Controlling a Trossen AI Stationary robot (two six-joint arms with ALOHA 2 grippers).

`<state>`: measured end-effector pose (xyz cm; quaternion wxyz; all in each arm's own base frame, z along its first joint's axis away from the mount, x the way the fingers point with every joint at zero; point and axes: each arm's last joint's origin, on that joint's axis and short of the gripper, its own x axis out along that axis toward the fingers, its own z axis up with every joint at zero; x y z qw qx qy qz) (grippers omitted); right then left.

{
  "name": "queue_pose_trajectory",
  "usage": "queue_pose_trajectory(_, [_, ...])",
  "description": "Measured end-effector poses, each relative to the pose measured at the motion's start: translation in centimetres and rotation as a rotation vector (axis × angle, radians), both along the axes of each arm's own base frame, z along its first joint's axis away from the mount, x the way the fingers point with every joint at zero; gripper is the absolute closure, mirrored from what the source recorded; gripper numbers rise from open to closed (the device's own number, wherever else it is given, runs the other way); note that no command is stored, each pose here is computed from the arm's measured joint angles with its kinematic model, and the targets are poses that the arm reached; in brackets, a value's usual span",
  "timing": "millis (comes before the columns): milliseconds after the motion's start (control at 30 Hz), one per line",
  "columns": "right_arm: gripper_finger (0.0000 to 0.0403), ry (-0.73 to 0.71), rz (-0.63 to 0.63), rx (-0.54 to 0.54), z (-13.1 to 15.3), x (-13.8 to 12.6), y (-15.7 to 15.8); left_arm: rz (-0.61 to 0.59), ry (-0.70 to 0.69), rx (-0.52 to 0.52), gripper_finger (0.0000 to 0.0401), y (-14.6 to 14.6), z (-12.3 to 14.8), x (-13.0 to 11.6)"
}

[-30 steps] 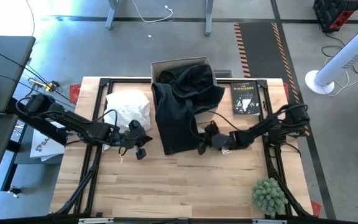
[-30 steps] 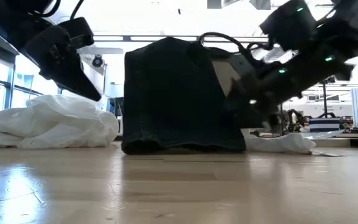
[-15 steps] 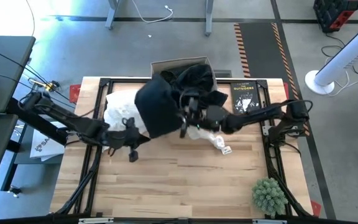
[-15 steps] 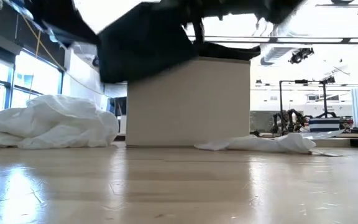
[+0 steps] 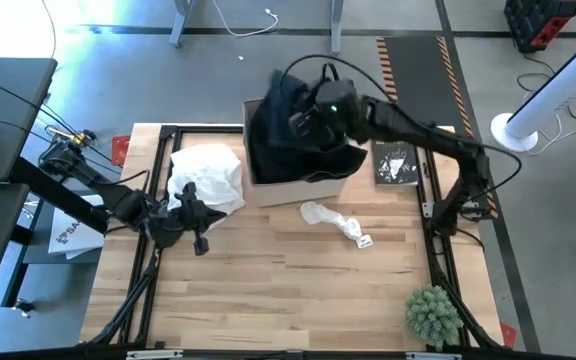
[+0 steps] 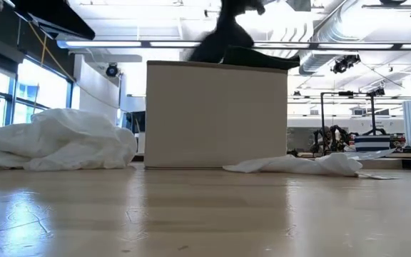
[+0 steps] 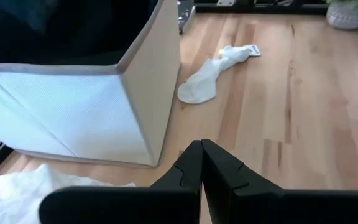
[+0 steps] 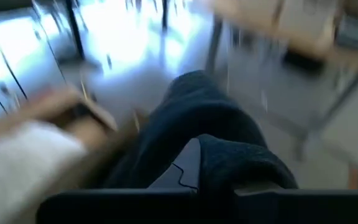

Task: Sort clothes
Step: Put the blue pants into the laundry bin

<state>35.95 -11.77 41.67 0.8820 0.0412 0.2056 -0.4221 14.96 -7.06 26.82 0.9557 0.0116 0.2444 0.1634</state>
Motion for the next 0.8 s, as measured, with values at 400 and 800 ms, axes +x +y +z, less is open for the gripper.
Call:
queue_pose_trajectory(400, [0.0402,0.317,0.092,0.564,-20.7,5.3,-7.7,0.003,0.005,0.006,0.0401,0.0,-0.1,0.0])
queue_pose_trajectory(800, [0.0393,0.261,0.184,0.519,-16.1,5.1,-6.8,0.003,0.006,0.006,0.0401,0.0,-0.1,0.0])
